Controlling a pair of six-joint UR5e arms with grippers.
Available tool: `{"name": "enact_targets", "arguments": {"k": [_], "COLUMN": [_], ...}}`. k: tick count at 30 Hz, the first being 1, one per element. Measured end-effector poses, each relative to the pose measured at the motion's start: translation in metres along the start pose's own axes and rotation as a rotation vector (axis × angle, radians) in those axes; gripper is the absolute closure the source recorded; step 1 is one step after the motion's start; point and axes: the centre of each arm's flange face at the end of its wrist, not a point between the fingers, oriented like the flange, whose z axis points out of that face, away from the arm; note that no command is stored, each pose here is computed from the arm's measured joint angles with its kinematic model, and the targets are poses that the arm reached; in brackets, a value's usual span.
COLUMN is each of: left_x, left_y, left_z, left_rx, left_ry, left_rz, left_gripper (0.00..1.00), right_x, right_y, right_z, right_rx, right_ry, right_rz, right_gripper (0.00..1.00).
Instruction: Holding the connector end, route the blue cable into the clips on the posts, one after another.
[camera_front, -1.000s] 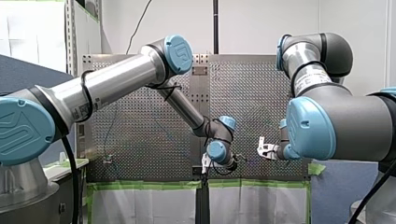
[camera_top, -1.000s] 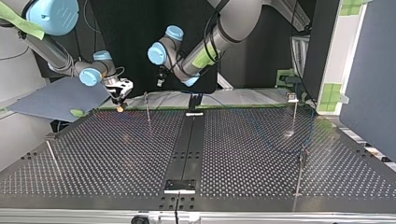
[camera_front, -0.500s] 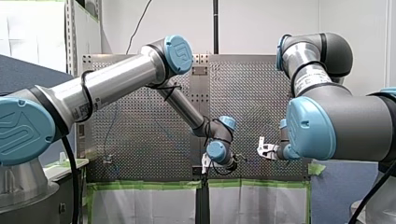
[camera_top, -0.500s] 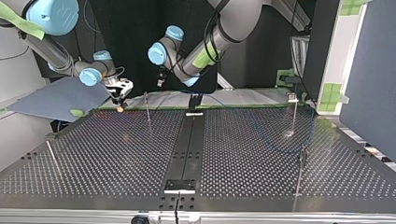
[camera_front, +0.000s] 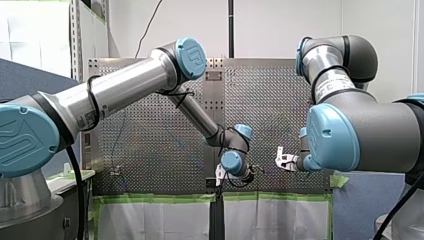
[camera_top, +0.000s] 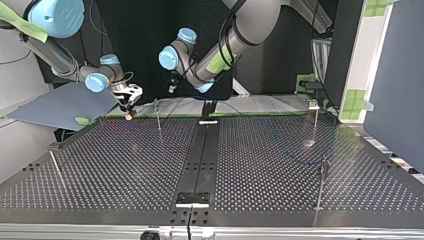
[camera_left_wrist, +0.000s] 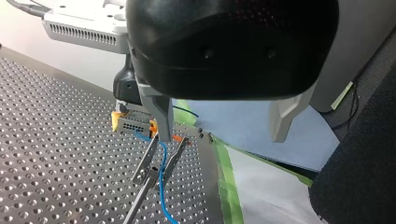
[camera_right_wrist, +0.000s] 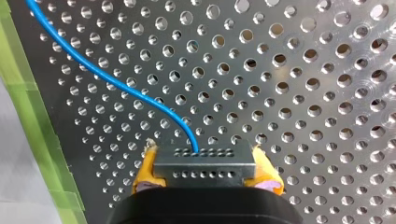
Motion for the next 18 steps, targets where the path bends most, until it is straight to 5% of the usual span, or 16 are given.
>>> {"name": "enact_targets", "arguments": {"k": [10,18], "left_x": [-0.003,-0.008], "left_y": [-0.001,-0.014], "left_z": [0.004,0.009], "left_rx": [0.009,0.092], "left_ry": [-0.032,-0.085], "left_rz": [-0.012,-0.084], "left_gripper": [0.00,0.00], "right_x": [0.000,0.000], "right_y": [0.000,0.000], "right_z": [0.000,0.000], "right_rx": [0.000,0.000], "right_ry": [0.000,0.000], "right_rz": [0.000,0.000], "right_gripper": [1.00,1.00]}}
